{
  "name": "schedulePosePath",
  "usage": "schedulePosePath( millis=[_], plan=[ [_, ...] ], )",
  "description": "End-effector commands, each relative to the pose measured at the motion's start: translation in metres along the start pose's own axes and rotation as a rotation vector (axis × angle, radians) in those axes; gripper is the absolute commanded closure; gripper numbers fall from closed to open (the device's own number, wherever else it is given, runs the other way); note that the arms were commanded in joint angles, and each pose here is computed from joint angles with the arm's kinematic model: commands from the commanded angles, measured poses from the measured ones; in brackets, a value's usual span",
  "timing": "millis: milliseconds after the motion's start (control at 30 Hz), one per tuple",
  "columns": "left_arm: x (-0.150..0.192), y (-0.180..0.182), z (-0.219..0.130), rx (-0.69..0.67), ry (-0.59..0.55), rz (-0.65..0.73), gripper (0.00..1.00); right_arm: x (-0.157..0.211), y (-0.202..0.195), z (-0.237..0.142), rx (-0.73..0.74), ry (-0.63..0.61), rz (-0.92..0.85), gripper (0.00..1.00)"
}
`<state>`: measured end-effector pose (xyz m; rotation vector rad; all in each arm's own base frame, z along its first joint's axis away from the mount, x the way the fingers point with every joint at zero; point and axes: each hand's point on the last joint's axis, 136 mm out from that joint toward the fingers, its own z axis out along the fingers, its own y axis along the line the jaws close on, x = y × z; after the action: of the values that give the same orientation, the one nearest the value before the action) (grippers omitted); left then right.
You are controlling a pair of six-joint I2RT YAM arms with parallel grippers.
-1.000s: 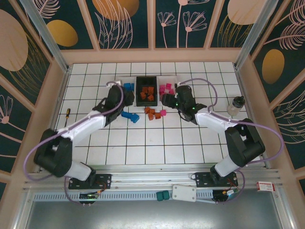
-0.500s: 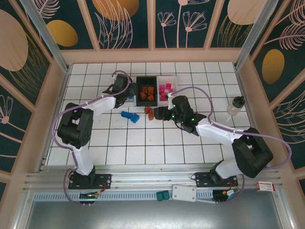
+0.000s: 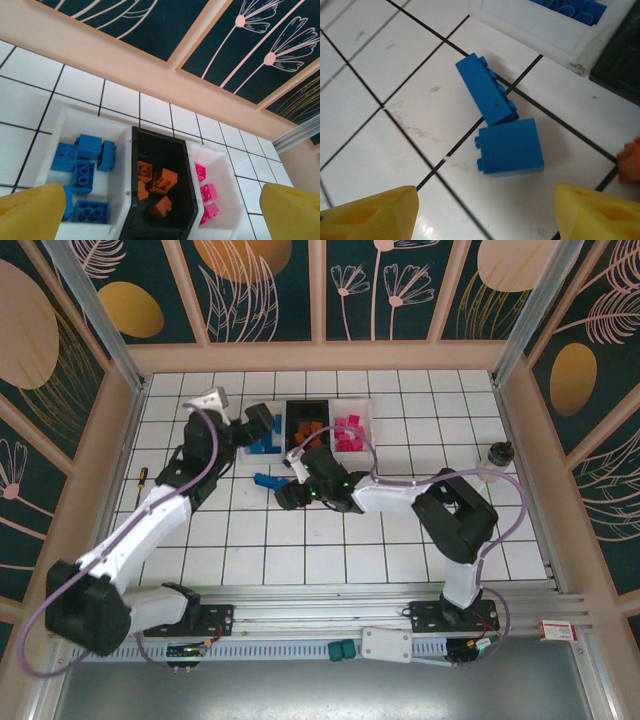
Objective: Sort the legos into containers by color
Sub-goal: Pick up the lego from the center of the table, then place the lego in the container.
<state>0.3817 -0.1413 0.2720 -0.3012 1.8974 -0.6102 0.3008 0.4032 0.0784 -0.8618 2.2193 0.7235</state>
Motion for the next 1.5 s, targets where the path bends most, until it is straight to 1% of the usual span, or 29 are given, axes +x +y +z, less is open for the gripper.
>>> schedulePosePath(
  millis=[0, 167, 267, 333, 400, 500, 633, 700, 767, 867, 933, 1000, 1100, 1233, 1333, 1400, 1467],
  plan=[
    [0.028, 0.033, -0.016, -0.089, 0.044, -0.003, 0.01, -0.004, -0.003, 0.015, 0.036, 0.029, -0.060, 0.28],
    [0.044, 0.059, -0.044, -0.137, 0.020, -0.014, 0.01, 0.003, -0.012, 0.040, 0.084, 0.080, -0.075, 0.27],
    [0.051, 0.070, -0.053, -0.158, 0.010, -0.028, 0.01, 0.007, -0.017, 0.051, 0.105, 0.106, -0.077, 0.27],
    [0.054, 0.076, -0.057, -0.176, 0.008, -0.029, 0.01, 0.010, -0.019, 0.056, 0.113, 0.116, -0.082, 0.29],
    [0.060, 0.082, -0.060, -0.196, 0.015, -0.028, 0.01, 0.012, -0.017, 0.059, 0.102, 0.122, -0.086, 0.33],
    [0.065, 0.090, -0.062, -0.222, 0.020, -0.025, 0.01, 0.014, -0.008, 0.059, 0.060, 0.127, -0.100, 0.41],
    [0.071, 0.102, -0.065, -0.268, 0.027, -0.021, 0.01, 0.007, 0.014, 0.043, -0.034, 0.099, -0.107, 0.55],
    [0.074, 0.107, -0.068, -0.287, 0.026, -0.026, 0.01, -0.003, 0.028, 0.027, -0.099, 0.065, -0.109, 0.61],
    [0.078, 0.111, -0.069, -0.292, 0.028, -0.031, 0.01, -0.020, 0.039, 0.010, -0.147, 0.016, -0.106, 0.65],
    [0.081, 0.118, -0.072, -0.310, 0.016, -0.048, 0.01, -0.057, 0.045, -0.009, -0.181, -0.074, -0.092, 0.67],
    [0.083, 0.120, -0.073, -0.312, 0.012, -0.056, 0.01, -0.082, 0.042, -0.014, -0.179, -0.130, -0.078, 0.67],
    [0.085, 0.121, -0.074, -0.309, 0.014, -0.059, 0.01, -0.102, 0.031, -0.008, -0.150, -0.159, -0.048, 0.67],
    [0.089, 0.120, -0.073, -0.298, 0.032, -0.058, 0.01, -0.128, 0.006, 0.013, -0.068, -0.175, 0.014, 0.67],
    [0.098, 0.121, -0.071, -0.294, 0.063, -0.060, 0.01, -0.152, -0.026, 0.042, 0.028, -0.192, 0.087, 0.66],
    [0.104, 0.120, -0.070, -0.279, 0.083, -0.067, 0.01, -0.171, -0.046, 0.054, 0.072, -0.222, 0.141, 0.65],
    [0.108, 0.119, -0.068, -0.267, 0.095, -0.070, 0.01, -0.181, -0.054, 0.060, 0.069, -0.241, 0.168, 0.63],
    [0.113, 0.119, -0.066, -0.254, 0.111, -0.067, 0.01, -0.193, -0.058, 0.064, 0.063, -0.260, 0.176, 0.55]
  ],
)
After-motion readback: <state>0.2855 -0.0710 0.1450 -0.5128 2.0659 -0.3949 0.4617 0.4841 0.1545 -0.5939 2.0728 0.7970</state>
